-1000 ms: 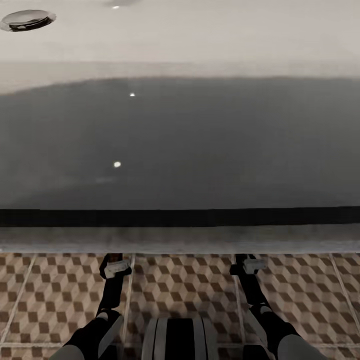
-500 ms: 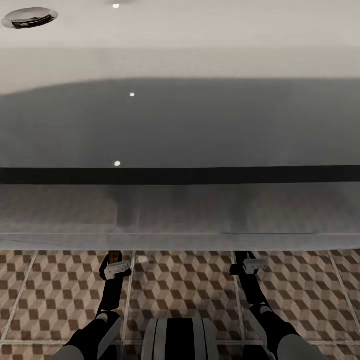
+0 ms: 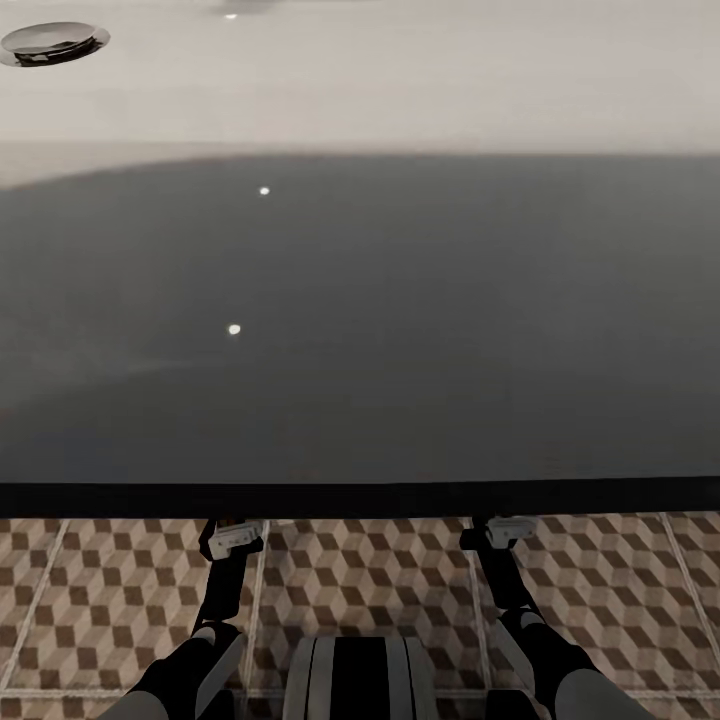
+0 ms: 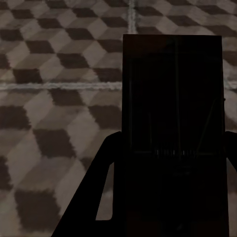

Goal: Take the four mousetraps from the cabinet in the bathroom and place them on the bathroom floor. Make sure all four end up on the same floor surface, and ensure that at least two of them are either under or directly next to the same bathroom sink.

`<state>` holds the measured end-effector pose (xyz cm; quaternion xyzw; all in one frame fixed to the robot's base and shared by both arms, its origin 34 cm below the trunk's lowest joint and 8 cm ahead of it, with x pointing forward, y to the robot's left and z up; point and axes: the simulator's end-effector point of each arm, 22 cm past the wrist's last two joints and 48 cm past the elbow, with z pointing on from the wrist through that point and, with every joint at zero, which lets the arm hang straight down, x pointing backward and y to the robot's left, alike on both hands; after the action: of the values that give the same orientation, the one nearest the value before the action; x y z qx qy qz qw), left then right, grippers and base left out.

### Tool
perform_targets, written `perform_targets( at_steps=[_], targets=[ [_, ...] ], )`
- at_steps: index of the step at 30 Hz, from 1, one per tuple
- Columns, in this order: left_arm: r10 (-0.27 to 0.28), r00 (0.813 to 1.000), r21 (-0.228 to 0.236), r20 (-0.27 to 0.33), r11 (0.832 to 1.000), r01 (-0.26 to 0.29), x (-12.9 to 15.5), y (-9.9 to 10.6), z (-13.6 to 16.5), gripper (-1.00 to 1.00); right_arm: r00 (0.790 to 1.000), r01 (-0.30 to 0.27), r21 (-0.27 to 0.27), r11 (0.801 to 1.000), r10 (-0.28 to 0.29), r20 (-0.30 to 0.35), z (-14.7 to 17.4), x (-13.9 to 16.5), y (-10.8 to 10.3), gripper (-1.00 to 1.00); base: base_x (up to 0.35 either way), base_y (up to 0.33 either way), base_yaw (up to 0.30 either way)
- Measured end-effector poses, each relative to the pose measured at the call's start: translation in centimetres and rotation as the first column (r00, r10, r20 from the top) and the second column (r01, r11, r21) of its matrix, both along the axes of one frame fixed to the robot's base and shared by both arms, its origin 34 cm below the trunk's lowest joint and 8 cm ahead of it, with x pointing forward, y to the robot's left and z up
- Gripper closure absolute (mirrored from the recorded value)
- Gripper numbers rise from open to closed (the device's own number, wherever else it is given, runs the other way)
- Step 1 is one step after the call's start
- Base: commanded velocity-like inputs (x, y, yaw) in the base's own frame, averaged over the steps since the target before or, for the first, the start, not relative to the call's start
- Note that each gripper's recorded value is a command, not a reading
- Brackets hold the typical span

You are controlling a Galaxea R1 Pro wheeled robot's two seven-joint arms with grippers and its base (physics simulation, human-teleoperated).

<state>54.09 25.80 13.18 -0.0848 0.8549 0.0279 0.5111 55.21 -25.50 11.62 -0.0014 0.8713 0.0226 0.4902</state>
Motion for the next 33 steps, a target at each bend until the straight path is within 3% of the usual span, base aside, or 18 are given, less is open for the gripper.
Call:
perform_targets(
  at_steps=[19, 26, 33],
  targets=[
    [-0.001, 1.000, -0.003, 0.000, 1.000, 0.001, 0.0, -0.1, 0.0, 1.00, 1.000, 0.006, -0.001, 1.000, -0.006, 0.000, 0.0, 0.0, -0.1, 1.00, 0.000, 0.000, 0.000],
    [-0.001, 1.000, -0.002, 0.000, 1.000, 0.001, 0.0, -0.1, 0.0, 1.00, 0.997, 0.077, -0.013, 0.997, -0.077, 0.001, 0.0, 0.0, -2.3, 1.00, 0.000, 0.000, 0.000],
    [-0.002, 1.000, -0.004, 0.001, 1.000, 0.002, 0.0, -0.2, 0.0, 1.00, 0.996, 0.094, -0.016, 0.995, -0.094, 0.000, 0.0, 0.0, -2.8, 1.00, -0.001, 0.000, 0.000]
  ],
)
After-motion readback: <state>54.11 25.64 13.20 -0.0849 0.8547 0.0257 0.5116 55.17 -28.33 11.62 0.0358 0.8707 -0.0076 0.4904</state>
